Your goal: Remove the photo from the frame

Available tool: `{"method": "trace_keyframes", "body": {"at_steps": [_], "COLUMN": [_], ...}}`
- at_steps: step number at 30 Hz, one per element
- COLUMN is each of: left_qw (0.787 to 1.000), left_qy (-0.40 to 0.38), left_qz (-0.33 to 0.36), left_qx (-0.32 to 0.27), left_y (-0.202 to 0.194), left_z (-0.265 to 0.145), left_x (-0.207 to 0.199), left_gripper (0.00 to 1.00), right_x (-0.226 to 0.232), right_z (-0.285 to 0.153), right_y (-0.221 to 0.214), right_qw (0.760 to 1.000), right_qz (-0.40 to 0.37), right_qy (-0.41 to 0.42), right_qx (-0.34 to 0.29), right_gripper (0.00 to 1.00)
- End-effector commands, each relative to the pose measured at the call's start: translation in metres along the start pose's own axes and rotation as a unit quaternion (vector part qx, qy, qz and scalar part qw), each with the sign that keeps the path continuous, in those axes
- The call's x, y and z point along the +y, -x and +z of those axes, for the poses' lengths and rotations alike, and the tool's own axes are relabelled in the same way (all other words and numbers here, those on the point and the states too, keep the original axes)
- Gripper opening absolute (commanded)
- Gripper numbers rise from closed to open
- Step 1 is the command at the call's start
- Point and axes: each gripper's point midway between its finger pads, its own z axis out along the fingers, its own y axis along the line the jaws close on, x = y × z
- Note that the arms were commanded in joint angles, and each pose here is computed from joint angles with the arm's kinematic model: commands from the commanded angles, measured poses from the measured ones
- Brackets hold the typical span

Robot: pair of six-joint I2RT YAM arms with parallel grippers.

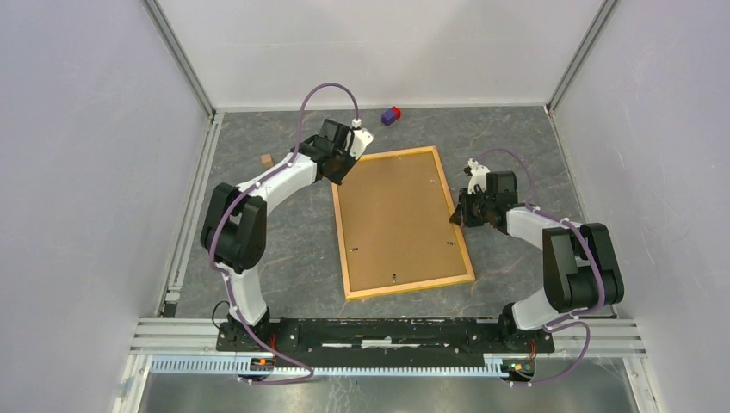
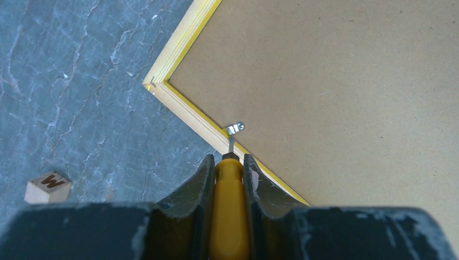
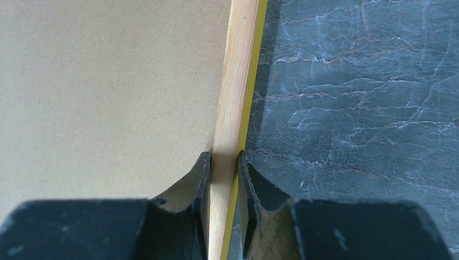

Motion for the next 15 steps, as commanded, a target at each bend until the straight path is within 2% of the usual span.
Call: {"method": "trace_keyframes", "body": {"at_steps": [1,9,15], "left_qw": [1.000,1.000,1.000], "left_qy": [-0.008,-0.010,-0.006], "left_qz": [-0.008,-0.015,-0.016], "left_qx": [-0.029,-0.012,0.009], "left_y": [0.008,-0.021,-0.043], "left_z": [0.000,0.005,-0.006], "left_x": [0.000,-0.006,-0.006], "left_gripper": [0.02,0.02,0.02], "right_x": [0.009,0.007,0.006], "right_z": [0.001,0.001,0.002], "right_y": [-0.073,-0.075,-0.077], "right_qw": [0.993,0.992,0.992], "right_qz": [0.014,0.016,0.020], "right_qy": [0.027,0.024,0.023], "right_qx": [0.118,0.121,0.125], "right_gripper": [0.00,0.00,0.00]}}
